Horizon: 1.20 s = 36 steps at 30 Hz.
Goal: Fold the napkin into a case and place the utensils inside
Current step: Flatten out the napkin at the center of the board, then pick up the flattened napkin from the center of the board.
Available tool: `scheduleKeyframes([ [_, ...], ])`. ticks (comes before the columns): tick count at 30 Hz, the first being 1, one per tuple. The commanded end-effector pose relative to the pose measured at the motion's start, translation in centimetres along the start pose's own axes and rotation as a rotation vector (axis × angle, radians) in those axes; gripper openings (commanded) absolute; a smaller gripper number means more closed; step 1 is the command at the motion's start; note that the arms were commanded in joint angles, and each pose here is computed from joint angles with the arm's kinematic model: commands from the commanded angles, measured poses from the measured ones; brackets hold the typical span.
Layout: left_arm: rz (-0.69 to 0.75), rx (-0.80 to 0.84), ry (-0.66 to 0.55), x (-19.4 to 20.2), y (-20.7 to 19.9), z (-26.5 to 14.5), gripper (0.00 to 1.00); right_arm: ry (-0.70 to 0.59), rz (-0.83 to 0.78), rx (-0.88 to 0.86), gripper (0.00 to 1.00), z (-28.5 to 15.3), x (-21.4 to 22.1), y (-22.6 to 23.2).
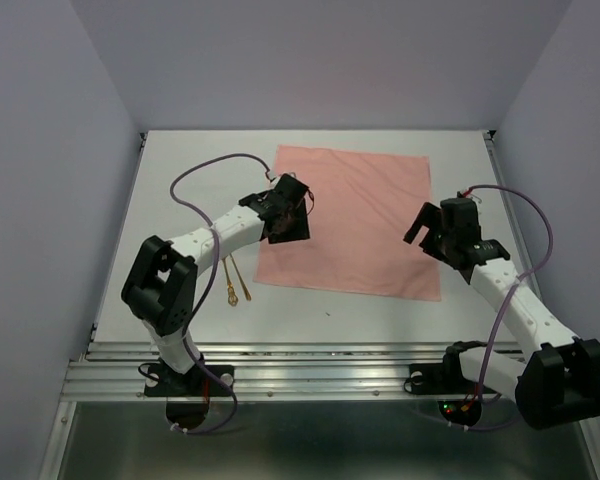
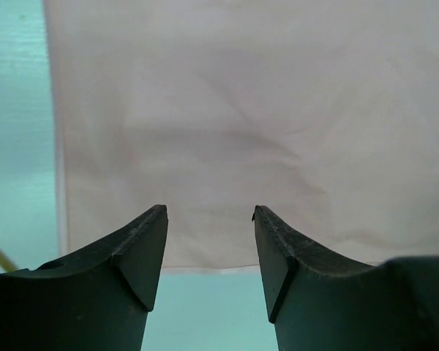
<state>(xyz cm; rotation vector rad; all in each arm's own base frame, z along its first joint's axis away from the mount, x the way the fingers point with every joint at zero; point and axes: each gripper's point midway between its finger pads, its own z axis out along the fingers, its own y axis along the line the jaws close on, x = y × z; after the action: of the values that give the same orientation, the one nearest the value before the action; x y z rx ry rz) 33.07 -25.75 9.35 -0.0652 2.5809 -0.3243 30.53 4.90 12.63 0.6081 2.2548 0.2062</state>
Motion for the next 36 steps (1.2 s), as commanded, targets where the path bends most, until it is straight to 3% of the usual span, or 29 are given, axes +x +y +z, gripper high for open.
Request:
scheduleKeyframes([
  [1, -0.066, -0.208, 0.001, 2.4, 5.4, -1.6, 0.62, -0.013, -0.032, 0.042, 1.0, -1.1, -0.3, -1.2],
  [8, -0.194, -0.336, 0.042, 7.1, 11.4, -1.6, 0.57, 0.029, -0.007, -0.101, 1.0, -0.6, 1.0, 1.2],
  [13, -0.272, -0.361, 0.004, 7.8, 12.4, -1.2, 0.49, 0.007, -0.02, -0.092, 1.0, -0.8, 0.1, 1.3],
  [26, -0.32, -0.376, 0.002, 8.7, 13.5, 1.0, 0.46, 0.017, -0.008, -0.04, 1.0, -1.2, 0.8, 0.0],
  [29, -0.312, -0.385, 0.017, 9.3, 13.8, 1.4, 0.38, 0.003, -0.007, -0.031, 1.0, -1.5, 0.7, -0.4],
  [32, -0.315, -0.389, 0.032, 9.9, 14.0, 1.8, 0.23, 0.009, -0.001, -0.021, 1.0, -1.5, 1.0, -0.7],
  [36, -0.314, -0.386, 0.026, 9.9, 14.1, 1.5, 0.15, 0.025, 0.009, -0.001, 1.0, -1.5, 1.4, -1.1],
])
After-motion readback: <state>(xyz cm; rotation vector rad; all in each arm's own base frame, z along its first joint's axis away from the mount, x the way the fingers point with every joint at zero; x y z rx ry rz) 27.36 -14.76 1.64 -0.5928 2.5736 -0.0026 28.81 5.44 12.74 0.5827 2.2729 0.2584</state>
